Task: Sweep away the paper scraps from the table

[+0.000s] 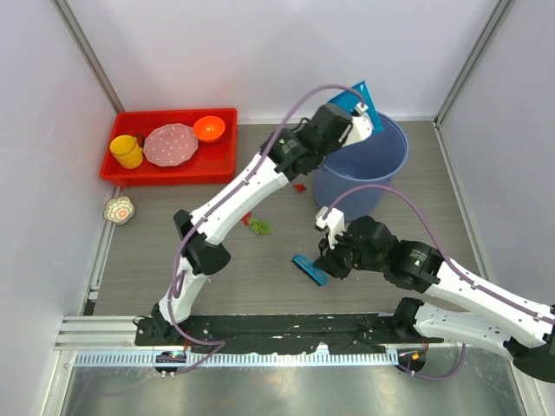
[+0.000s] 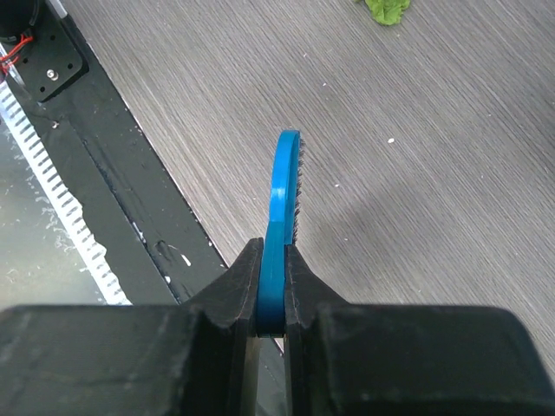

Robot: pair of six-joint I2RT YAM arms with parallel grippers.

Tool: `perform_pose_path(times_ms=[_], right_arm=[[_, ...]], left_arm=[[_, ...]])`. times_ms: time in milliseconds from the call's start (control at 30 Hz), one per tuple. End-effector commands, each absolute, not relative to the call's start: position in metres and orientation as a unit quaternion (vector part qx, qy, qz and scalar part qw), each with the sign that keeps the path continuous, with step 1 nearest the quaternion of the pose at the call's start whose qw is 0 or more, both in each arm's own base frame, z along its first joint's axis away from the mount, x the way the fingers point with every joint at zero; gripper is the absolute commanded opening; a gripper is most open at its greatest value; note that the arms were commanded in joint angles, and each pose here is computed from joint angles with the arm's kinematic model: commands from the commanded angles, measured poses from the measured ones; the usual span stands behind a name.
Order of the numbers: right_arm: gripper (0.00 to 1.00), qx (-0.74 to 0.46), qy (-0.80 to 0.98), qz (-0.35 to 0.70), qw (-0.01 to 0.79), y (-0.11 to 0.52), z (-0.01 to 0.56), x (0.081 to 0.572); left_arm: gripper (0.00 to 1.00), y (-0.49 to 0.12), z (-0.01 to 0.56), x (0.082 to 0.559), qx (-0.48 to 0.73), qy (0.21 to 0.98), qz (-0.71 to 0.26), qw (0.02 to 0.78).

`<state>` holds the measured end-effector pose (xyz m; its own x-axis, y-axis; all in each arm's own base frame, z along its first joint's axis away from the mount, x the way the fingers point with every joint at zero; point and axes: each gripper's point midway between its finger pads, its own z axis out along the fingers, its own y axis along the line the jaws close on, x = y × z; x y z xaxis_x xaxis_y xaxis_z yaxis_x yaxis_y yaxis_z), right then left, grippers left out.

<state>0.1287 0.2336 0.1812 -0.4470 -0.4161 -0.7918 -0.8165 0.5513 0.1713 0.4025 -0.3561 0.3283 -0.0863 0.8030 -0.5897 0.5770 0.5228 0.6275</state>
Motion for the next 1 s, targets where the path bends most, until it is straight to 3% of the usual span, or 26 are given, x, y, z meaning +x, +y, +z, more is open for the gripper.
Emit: perform_pose_path(times_ms=[0,100,333,567,700,900,967], right_arm=[[0.01,-0.372,0.785,0.309,0.386,0.241,0.2,0.128],[0.01,-0.37,0.782,0.313,0.392,0.242,0.203,0.129],[0.01,-0.372,0.781,0.314,0.391,0.244,0.205,0.129],[0.01,-0.369,0.78,0.316,0.395,0.245,0.209,0.13],[0.01,-0.366,0.78,0.313,0.4,0.247,0.211,0.134],[0.01,-0.348,0.795,0.27,0.417,0.251,0.215,0.158],[0.01,-0.337,0.799,0.25,0.43,0.253,0.221,0.171]], left_arm=[[0.0,-0.335,0.415,0.42,0.42,0.649,0.28,0.57],[0.0,-0.336,0.441,0.414,0.43,0.602,0.335,0.584],[0.0,-0.346,0.428,0.409,0.505,0.499,0.452,0.54],[0.0,-0.342,0.463,0.404,0.466,0.435,0.514,0.573],[0.0,-0.335,0.473,0.401,0.446,0.451,0.506,0.585],[0.0,-0.281,0.49,0.393,0.397,0.568,0.392,0.604],[0.0,-0.265,0.469,0.388,0.407,0.608,0.351,0.585]])
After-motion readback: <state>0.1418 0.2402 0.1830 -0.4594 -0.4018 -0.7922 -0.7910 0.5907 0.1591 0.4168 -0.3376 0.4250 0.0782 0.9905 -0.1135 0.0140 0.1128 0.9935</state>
